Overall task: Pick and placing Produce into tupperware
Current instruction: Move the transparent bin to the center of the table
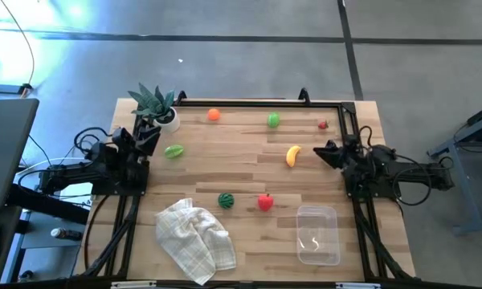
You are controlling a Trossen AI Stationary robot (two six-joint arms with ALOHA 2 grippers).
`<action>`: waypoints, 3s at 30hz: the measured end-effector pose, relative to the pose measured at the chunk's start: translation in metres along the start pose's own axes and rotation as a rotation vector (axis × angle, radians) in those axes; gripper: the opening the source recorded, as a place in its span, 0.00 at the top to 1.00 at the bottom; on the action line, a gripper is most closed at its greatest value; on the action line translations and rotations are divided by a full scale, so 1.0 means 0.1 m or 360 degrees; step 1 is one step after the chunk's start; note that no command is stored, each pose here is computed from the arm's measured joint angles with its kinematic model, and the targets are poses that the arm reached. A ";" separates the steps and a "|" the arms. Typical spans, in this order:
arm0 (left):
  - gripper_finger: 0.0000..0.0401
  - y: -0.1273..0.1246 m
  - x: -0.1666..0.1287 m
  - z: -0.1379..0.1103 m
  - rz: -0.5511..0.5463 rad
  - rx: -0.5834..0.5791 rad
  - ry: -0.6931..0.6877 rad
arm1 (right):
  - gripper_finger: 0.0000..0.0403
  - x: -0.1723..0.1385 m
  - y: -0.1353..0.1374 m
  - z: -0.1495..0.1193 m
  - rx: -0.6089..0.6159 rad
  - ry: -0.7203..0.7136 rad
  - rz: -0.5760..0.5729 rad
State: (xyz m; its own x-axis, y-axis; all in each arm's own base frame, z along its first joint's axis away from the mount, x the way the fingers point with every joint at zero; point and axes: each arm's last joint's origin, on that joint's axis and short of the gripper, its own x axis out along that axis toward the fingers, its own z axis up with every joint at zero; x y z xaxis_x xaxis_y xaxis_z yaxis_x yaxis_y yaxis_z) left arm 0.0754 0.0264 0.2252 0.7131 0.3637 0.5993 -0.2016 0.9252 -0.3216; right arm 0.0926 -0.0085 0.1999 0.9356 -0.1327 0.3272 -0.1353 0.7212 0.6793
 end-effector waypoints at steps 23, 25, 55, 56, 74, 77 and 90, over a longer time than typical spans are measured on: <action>0.71 -0.56 0.40 1.33 -0.0492 0.0699 -0.0271 | 0.73 -0.11 0.82 0.80 -0.0293 -0.0416 0.0531; 0.71 -0.60 0.52 1.40 -0.0477 0.0765 -0.0071 | 0.73 -0.11 0.97 0.95 -0.0410 -0.0324 0.0424; 0.71 -0.40 1.25 0.44 -0.0400 0.1096 0.1783 | 0.73 0.63 1.01 0.97 -0.0780 0.1481 -0.0944; 0.71 -0.39 1.26 0.42 -0.0403 0.1096 0.1810 | 0.73 0.62 0.96 0.91 -0.0735 0.1528 -0.0947; 0.71 -0.28 1.33 0.05 -0.0378 0.1149 0.2163 | 0.73 0.48 0.46 0.13 0.0224 0.2146 -0.0517; 0.71 -0.27 1.33 0.02 -0.0379 0.1148 0.2179 | 0.73 0.48 0.50 0.04 0.0223 0.2184 -0.0441; 0.71 -0.27 1.33 0.02 -0.0378 0.1146 0.2182 | 0.73 0.50 0.77 -0.54 -0.0572 0.2452 -0.0448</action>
State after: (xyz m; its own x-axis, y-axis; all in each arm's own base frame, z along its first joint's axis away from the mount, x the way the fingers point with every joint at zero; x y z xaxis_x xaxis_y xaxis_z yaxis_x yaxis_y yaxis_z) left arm 0.1748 0.0503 0.3152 0.7370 0.2059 -0.6438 0.0192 0.9457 0.3243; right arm 0.1465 0.0771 0.2327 0.3680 0.3352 -0.8673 -0.0385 0.9375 0.3459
